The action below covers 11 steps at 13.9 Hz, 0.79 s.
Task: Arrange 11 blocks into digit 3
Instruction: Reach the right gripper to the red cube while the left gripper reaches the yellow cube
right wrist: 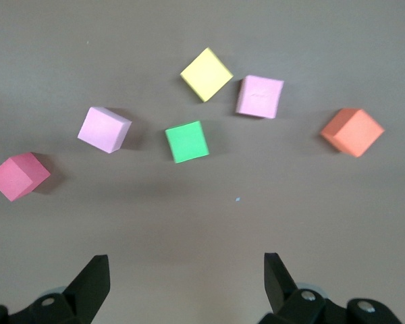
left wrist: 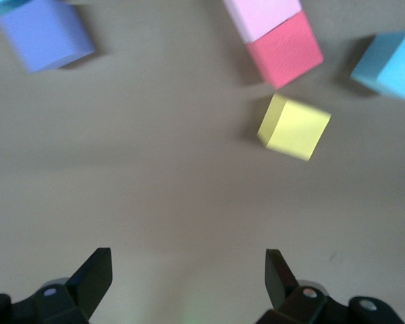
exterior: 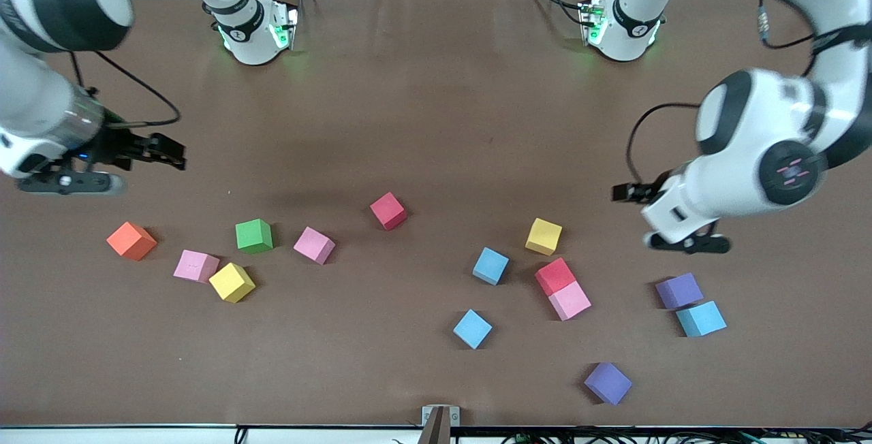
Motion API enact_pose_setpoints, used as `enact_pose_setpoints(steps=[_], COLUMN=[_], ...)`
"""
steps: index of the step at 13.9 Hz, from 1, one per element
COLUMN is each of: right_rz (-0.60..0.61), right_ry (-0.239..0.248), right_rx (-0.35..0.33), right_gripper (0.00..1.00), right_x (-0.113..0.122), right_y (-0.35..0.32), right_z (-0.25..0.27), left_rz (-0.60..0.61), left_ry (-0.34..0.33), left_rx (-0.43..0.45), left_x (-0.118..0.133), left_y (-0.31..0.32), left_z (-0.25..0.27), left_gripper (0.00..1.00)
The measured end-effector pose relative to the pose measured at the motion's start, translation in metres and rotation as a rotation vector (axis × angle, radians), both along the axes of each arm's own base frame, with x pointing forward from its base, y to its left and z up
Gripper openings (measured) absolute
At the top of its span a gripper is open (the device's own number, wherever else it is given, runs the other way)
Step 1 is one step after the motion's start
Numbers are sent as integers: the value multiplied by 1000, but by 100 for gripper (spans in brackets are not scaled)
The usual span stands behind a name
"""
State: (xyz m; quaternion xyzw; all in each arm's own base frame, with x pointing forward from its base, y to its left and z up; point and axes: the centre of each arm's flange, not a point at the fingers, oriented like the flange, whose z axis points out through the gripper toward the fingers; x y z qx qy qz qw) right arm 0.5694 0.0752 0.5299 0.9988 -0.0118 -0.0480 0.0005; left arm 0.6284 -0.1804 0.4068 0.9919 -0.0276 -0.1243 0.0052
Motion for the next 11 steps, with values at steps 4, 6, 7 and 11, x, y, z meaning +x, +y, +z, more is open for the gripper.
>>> enact_pose_setpoints(steps=[4, 6, 7, 11], right_rz=[-160, -253, -298, -461], right_ry=[61, 75, 84, 131], right_rx=[-51, -82, -87, -63], right_gripper=[100, 100, 100, 100], right_x=[4, 2, 0, -12], right_y=[66, 118, 144, 220], right_z=[-67, -105, -125, -204], left_rz=[42, 39, 37, 33], left_ry=[-48, -81, -101, -158], left_rx=[-3, -1, 5, 18], left_x=[6, 4, 4, 2], left_y=[-64, -84, -90, -112], left_z=[-75, -106, -119, -161], left_gripper=[100, 100, 100, 100])
